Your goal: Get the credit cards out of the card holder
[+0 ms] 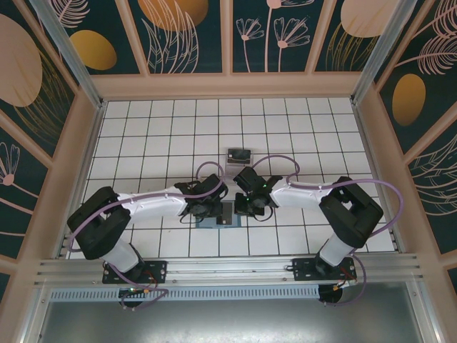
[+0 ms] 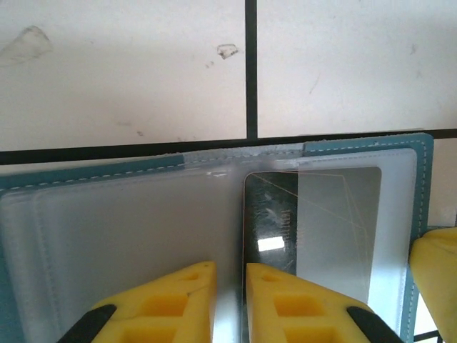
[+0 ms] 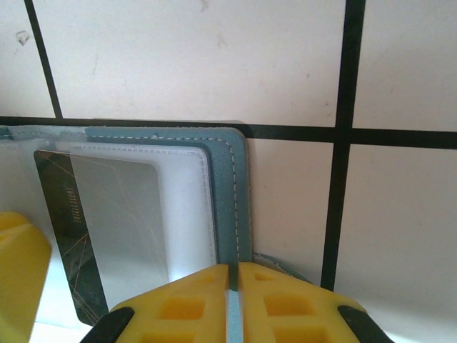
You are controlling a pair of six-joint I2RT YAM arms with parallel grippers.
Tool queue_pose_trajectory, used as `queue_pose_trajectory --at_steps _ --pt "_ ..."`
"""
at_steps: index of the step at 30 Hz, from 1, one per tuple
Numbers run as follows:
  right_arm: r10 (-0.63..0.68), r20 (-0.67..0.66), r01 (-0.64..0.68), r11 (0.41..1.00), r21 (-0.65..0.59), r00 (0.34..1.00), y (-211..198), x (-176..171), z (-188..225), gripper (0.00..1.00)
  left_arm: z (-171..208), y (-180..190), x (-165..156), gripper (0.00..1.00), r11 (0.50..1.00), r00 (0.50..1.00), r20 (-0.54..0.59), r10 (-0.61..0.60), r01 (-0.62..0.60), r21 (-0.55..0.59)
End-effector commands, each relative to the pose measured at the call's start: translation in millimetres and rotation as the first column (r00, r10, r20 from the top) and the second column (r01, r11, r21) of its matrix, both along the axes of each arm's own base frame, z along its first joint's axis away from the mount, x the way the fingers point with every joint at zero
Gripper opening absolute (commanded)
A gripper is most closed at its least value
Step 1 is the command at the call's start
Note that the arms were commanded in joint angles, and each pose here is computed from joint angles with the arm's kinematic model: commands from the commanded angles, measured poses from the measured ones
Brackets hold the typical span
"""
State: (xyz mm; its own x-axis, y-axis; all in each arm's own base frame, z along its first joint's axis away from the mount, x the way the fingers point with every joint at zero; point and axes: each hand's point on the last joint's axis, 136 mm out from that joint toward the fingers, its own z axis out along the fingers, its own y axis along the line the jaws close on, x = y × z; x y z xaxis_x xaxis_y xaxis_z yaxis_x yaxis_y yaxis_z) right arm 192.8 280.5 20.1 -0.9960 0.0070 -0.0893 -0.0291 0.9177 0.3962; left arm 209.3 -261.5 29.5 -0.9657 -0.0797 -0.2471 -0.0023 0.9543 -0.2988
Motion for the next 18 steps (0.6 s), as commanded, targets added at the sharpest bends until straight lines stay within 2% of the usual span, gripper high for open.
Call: queue_pose_trajectory --at_steps 1,6,18 --pt "-0.008 -0.01 0.008 1.0 -0.029 1.0 -6 -2 -2 0.13 24 -12 8 0.22 0.995 0.999 0.05 0.011 -0.006 -0.095" --pt "-0.008 -0.011 0.008 1.0 -0.029 1.0 -7 -4 -2 0.13 29 -29 7 0.23 0.978 0.999 0.032 0.002 0.005 -0.206" --pt "-0.002 -0.012 0.002 1.0 -0.03 1.0 -4 -2 -1 0.13 0 -15 11 0.25 0.975 1.0 0.0 0.03 -0.029 -0.222"
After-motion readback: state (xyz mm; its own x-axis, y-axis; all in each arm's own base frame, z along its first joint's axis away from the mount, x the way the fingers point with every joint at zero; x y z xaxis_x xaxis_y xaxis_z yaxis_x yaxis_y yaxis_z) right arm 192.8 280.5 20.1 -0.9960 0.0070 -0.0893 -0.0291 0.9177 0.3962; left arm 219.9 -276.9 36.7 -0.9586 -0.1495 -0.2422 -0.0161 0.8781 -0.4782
